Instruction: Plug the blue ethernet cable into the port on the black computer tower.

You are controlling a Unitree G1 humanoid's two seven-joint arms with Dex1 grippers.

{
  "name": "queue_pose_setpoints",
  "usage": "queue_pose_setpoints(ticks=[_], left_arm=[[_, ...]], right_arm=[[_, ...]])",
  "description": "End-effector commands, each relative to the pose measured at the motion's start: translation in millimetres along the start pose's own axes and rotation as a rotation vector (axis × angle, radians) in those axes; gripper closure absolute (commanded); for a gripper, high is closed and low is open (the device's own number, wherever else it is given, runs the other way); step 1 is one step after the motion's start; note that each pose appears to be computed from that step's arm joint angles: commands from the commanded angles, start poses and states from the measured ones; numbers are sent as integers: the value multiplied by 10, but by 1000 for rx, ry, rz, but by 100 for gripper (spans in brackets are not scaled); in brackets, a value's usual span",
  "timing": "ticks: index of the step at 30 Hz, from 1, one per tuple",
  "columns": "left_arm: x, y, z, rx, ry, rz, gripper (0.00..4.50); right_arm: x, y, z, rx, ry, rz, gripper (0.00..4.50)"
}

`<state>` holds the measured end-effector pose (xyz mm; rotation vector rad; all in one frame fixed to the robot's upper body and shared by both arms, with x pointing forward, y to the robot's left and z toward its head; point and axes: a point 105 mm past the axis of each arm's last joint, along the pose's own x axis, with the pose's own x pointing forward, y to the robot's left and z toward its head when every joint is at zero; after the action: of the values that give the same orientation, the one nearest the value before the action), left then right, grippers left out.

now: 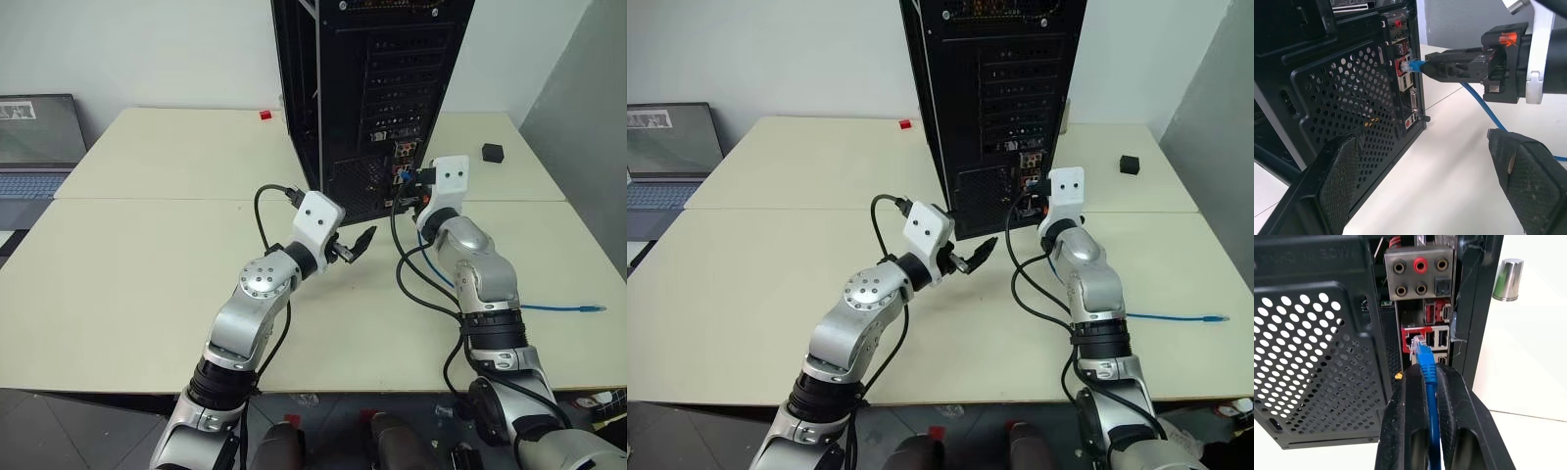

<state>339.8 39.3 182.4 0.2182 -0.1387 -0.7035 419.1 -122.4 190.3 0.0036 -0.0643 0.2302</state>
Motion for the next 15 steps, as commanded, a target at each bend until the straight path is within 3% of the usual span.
queue_pose_setpoints(ticks=[1, 15], left_arm=[[-17, -13, 109, 14, -40, -6, 26], [-17, 1, 101, 16, -35, -2, 26]], right_arm=[[5, 3, 262, -22, -91, 2, 450], [46, 105, 348, -42, -108, 31, 450]])
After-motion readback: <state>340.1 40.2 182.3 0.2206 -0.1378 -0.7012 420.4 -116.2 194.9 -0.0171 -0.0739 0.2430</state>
